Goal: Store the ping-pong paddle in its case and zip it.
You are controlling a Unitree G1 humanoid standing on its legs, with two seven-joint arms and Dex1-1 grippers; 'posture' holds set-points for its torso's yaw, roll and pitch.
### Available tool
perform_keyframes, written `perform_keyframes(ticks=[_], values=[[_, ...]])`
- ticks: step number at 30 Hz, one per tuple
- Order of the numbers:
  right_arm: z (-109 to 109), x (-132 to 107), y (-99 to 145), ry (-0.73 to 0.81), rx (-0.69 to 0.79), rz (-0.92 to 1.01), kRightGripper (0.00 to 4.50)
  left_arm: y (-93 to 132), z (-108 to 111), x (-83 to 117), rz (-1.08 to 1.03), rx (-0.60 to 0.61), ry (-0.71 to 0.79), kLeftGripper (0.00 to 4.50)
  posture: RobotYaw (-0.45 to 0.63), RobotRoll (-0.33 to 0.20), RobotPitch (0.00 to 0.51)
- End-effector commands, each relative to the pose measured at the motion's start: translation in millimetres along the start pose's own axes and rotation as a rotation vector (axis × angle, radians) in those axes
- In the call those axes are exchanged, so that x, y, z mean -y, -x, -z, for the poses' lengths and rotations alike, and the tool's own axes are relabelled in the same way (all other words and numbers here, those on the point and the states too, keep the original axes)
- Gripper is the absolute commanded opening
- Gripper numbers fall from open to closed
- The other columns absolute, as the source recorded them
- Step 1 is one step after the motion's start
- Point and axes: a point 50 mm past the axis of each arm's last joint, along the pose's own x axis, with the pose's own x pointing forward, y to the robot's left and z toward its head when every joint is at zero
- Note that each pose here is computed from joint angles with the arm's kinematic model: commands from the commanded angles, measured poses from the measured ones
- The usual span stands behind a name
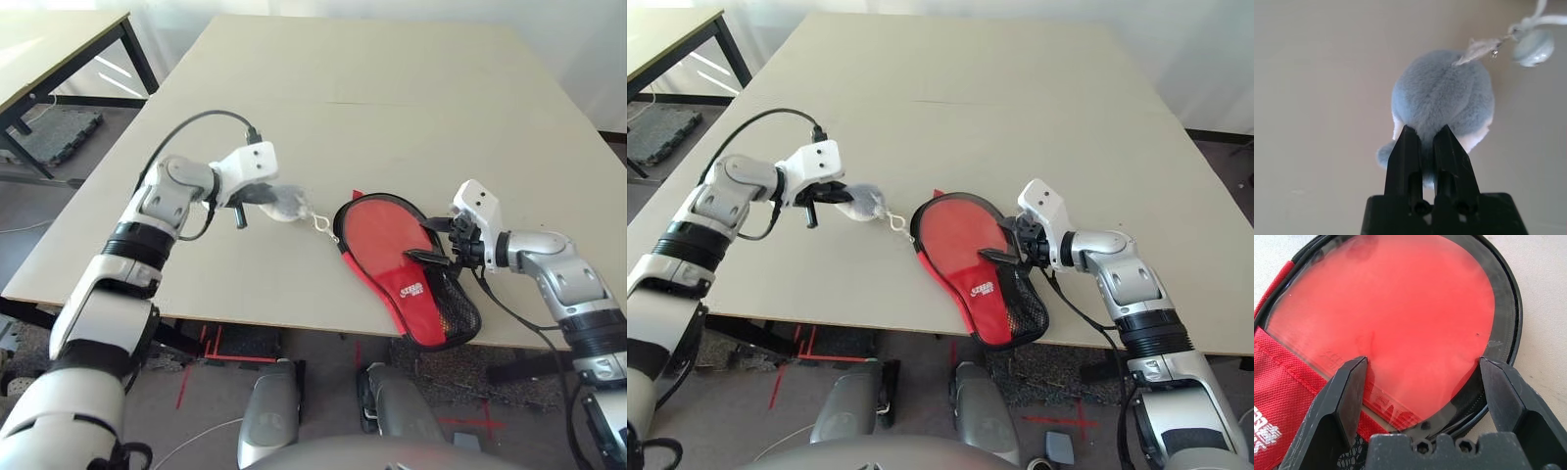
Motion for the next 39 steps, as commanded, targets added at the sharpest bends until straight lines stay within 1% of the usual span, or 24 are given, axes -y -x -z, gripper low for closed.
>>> perform_keyframes(ticks=[1,5,10,13,17,21,24,26,29,32,34,36,37,39], values=[[28,-14,-9,-0.069,-0.116,-0.067,4.50,-6,-4,-9,-0.074,-0.018,-0.024,0.00,0.15,0.000,0.113],[28,-17,-9,-0.072,-0.114,-0.072,4.50,-22,-23,-15,-0.178,0.024,-0.043,0.00,0.14,0.000,0.116],[29,-20,-9,-0.080,-0.112,-0.082,4.50,-39,-48,-18,-0.322,0.095,-0.063,0.00,0.13,0.000,0.119],[29,-21,-8,-0.084,-0.109,-0.080,4.50,-50,-72,-18,-0.429,0.168,-0.078,0.00,0.11,0.000,0.123],[29,-23,-6,-0.090,-0.106,-0.076,4.50,-58,-101,-15,-0.483,0.254,-0.117,0.00,0.09,0.000,0.132],[31,-25,-5,-0.097,-0.104,-0.070,4.50,-60,-137,-13,-0.581,0.389,-0.170,0.00,0.07,0.000,0.143],[31,-27,-4,-0.103,-0.103,-0.066,4.50,-62,-156,-9,-0.618,0.455,-0.187,0.00,0.06,0.000,0.147],[32,-29,-4,-0.106,-0.101,-0.064,4.50,-66,-163,-4,-0.602,0.469,-0.195,0.00,0.05,0.000,0.149],[31,-31,-3,-0.111,-0.098,-0.061,4.50,-81,-167,14,-0.491,0.467,-0.204,0.00,0.04,0.000,0.152],[31,-32,-2,-0.117,-0.094,-0.053,4.50,-95,-162,33,-0.376,0.456,-0.228,0.00,0.03,0.000,0.152],[31,-32,-1,-0.119,-0.093,-0.048,4.50,-99,-160,39,-0.326,0.466,-0.201,0.00,0.03,0.000,0.152],[32,-31,0,-0.120,-0.093,-0.045,4.50,-100,-160,42,-0.300,0.481,-0.184,0.74,0.04,0.000,0.151],[32,-31,0,-0.120,-0.094,-0.044,4.50,-100,-160,43,-0.293,0.485,-0.180,1.02,0.04,0.000,0.151],[32,-31,0,-0.119,-0.094,-0.043,4.50,-100,-159,42,-0.290,0.486,-0.168,1.81,0.04,0.000,0.150]])
